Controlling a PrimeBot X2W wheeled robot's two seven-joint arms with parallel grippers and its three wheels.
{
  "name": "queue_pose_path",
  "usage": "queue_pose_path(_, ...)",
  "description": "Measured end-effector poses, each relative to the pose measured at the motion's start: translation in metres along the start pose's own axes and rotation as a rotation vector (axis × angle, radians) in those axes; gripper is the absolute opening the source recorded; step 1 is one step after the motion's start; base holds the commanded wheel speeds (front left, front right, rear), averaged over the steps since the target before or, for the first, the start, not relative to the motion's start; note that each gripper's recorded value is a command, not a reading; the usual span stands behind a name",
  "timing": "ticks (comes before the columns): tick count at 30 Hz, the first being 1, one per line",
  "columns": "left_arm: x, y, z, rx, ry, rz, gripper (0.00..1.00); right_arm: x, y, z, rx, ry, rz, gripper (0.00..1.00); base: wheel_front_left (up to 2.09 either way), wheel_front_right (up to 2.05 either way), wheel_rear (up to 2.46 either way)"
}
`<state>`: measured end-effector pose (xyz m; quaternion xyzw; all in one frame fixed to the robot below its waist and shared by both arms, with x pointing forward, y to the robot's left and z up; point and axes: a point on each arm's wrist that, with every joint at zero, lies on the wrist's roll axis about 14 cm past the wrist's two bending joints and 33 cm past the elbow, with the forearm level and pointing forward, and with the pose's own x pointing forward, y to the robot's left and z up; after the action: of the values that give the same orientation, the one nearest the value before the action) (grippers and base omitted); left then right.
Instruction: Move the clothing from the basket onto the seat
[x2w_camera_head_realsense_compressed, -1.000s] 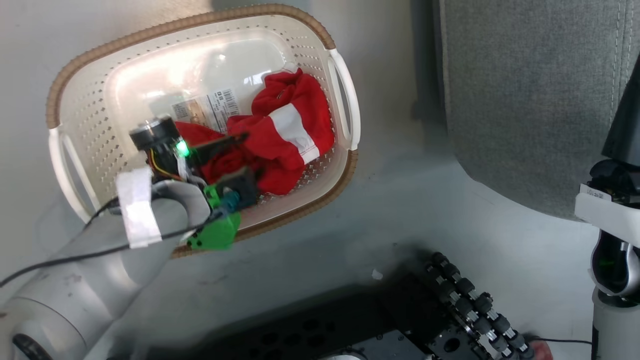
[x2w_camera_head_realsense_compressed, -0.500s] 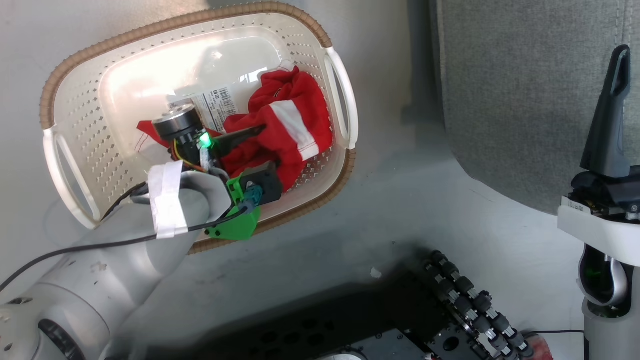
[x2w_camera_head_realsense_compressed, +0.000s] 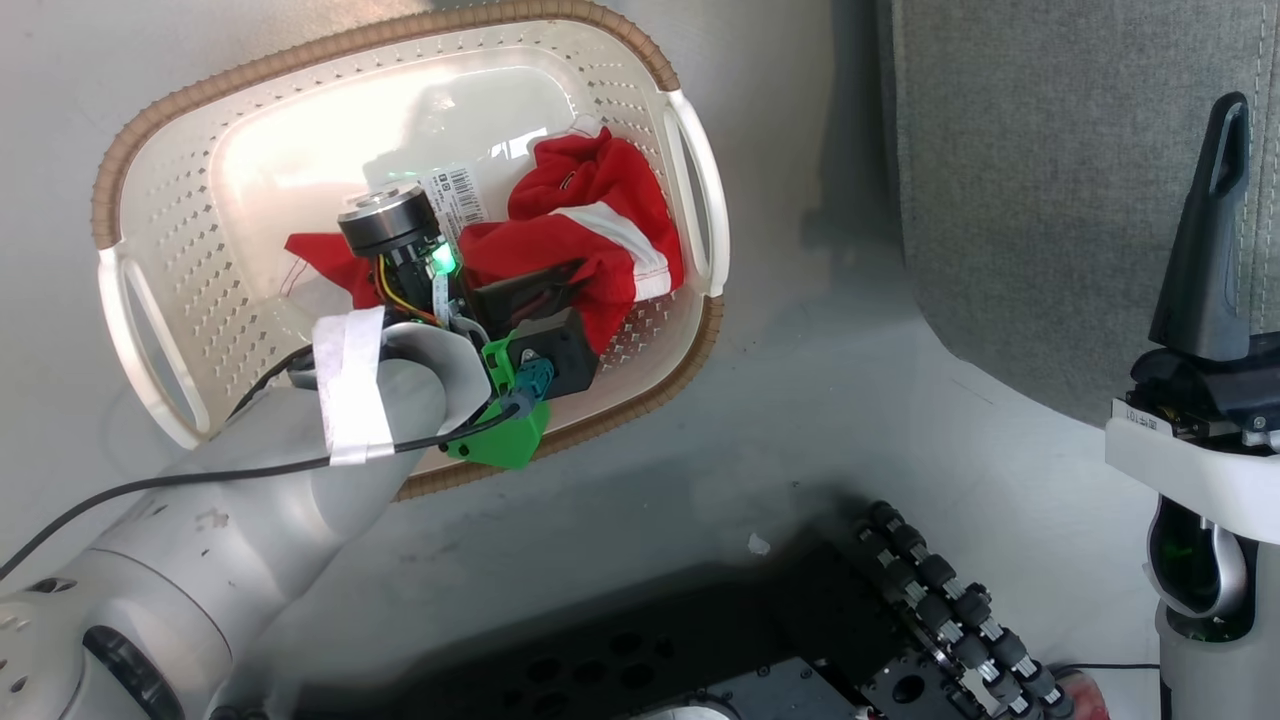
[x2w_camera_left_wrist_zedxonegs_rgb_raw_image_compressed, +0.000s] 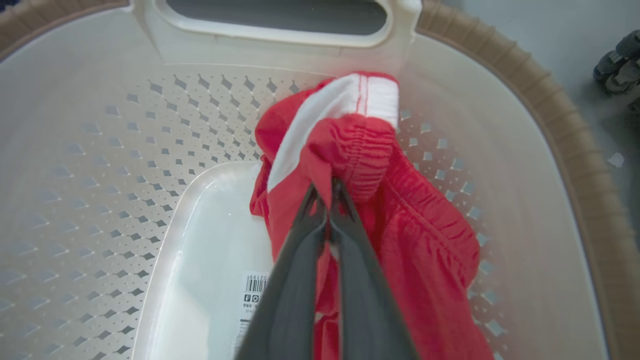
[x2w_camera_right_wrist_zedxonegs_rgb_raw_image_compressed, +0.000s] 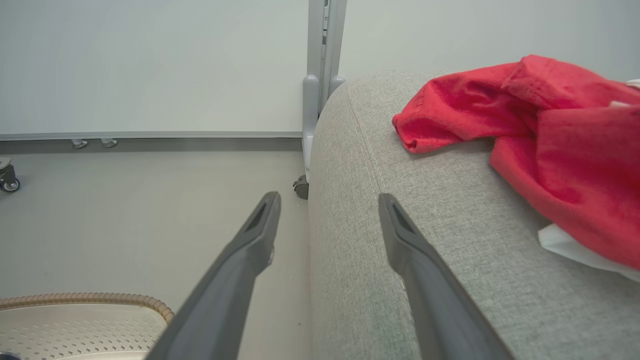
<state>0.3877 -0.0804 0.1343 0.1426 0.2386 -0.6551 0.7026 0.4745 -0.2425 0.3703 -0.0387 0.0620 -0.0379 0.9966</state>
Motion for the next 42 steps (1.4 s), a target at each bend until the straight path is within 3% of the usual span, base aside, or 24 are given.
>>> queue_pose_path(7, -0.009, 0.012, 0.010, -0.044, -0.022, 0.039, 0.00, 0.007, 0.005, 0.010, 0.017, -0.040, 0.014, 1.00, 0.00, 0.00, 0.00)
queue_pose_path(8, -0.014, 0.021, 0.027, -0.073, -0.062, 0.072, 0.00, 0.011, 0.004, 0.021, 0.020, -0.072, 0.012, 1.00, 0.00, 0.00, 0.00)
queue_pose_path(15, -0.039, -0.003, 0.061, -0.127, -0.118, 0.091, 0.00, 0.005, 0.014, 0.043, 0.037, -0.105, 0.040, 1.00, 0.00, 0.00, 0.00)
queue_pose_path(25, -0.102, -0.017, 0.126, -0.273, -0.250, 0.300, 0.00, -0.028, 0.046, 0.077, 0.127, -0.130, 0.126, 1.00, 0.00, 0.00, 0.00)
queue_pose_path(31, -0.143, -0.027, 0.166, -0.300, -0.345, 0.459, 0.00, -0.064, 0.053, 0.095, 0.186, -0.138, 0.147, 1.00, 0.00, 0.00, 0.00)
queue_pose_path(38, -0.192, -0.043, 0.213, -0.264, -0.469, 0.625, 0.00, -0.112, 0.060, 0.111, 0.228, -0.159, 0.170, 1.00, 0.00, 0.00, 0.00)
queue_pose_path(42, -0.227, -0.045, 0.254, -0.183, -0.581, 0.714, 0.00, -0.133, 0.063, 0.131, 0.237, -0.219, 0.188, 1.00, 0.00, 0.00, 0.00)
